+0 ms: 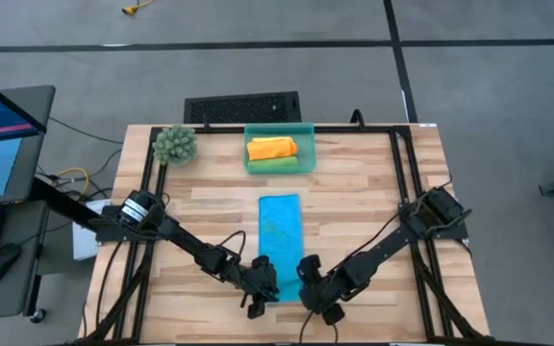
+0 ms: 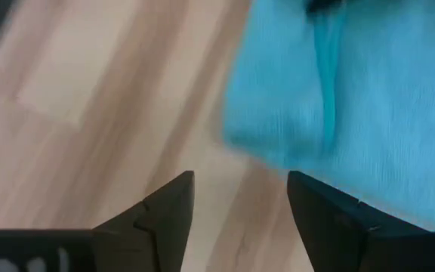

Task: Roll microfiber towels into tight, uniform cylinder then place into a basket
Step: Roll the blue towel

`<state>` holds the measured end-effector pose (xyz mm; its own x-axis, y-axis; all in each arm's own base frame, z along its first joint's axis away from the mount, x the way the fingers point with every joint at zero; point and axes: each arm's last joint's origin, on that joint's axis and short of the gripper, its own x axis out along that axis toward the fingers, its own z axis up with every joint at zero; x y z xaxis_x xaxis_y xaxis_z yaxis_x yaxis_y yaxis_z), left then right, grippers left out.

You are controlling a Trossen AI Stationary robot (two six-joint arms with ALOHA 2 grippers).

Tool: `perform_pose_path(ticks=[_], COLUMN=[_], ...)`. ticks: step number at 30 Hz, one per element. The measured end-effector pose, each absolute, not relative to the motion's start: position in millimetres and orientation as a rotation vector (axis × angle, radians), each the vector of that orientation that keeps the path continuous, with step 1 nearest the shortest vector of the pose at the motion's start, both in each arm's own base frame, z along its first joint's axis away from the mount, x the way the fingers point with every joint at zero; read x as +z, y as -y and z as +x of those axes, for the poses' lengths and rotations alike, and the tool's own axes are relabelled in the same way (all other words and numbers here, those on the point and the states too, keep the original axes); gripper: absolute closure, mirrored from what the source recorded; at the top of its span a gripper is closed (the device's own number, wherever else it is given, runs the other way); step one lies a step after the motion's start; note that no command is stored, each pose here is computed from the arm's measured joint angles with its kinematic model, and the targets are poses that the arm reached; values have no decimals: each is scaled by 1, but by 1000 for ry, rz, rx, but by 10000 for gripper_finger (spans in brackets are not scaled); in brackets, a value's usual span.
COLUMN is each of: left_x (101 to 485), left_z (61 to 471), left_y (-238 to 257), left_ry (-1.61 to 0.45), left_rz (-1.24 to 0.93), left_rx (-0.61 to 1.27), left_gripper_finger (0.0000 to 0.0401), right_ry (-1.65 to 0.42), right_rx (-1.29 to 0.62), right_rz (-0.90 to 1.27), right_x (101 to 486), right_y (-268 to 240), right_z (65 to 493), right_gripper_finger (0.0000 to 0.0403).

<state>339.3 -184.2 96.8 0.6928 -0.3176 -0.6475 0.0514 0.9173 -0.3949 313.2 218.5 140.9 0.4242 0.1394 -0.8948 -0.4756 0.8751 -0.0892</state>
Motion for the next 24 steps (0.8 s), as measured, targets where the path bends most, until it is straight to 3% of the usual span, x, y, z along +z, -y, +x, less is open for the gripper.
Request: perform_pose_path(ticks=[6,14,24], left_x=[96,96,96], left_z=[339,341,342], left_y=[184,180,180], left_ry=[-789,-787,-782], left_rz=[-362,-366,-369], left_rx=[-213,-203,-207], left_gripper_finger=[276,276,276], right_ry=[-1163,-949,-993], right_rx=[352,471,428], right_rz=[-266,-318,-374], right_x=[150,165,133], right_y=[-221,-235,-218], right_z=[297,305,326], right_gripper_finger=[176,199,206])
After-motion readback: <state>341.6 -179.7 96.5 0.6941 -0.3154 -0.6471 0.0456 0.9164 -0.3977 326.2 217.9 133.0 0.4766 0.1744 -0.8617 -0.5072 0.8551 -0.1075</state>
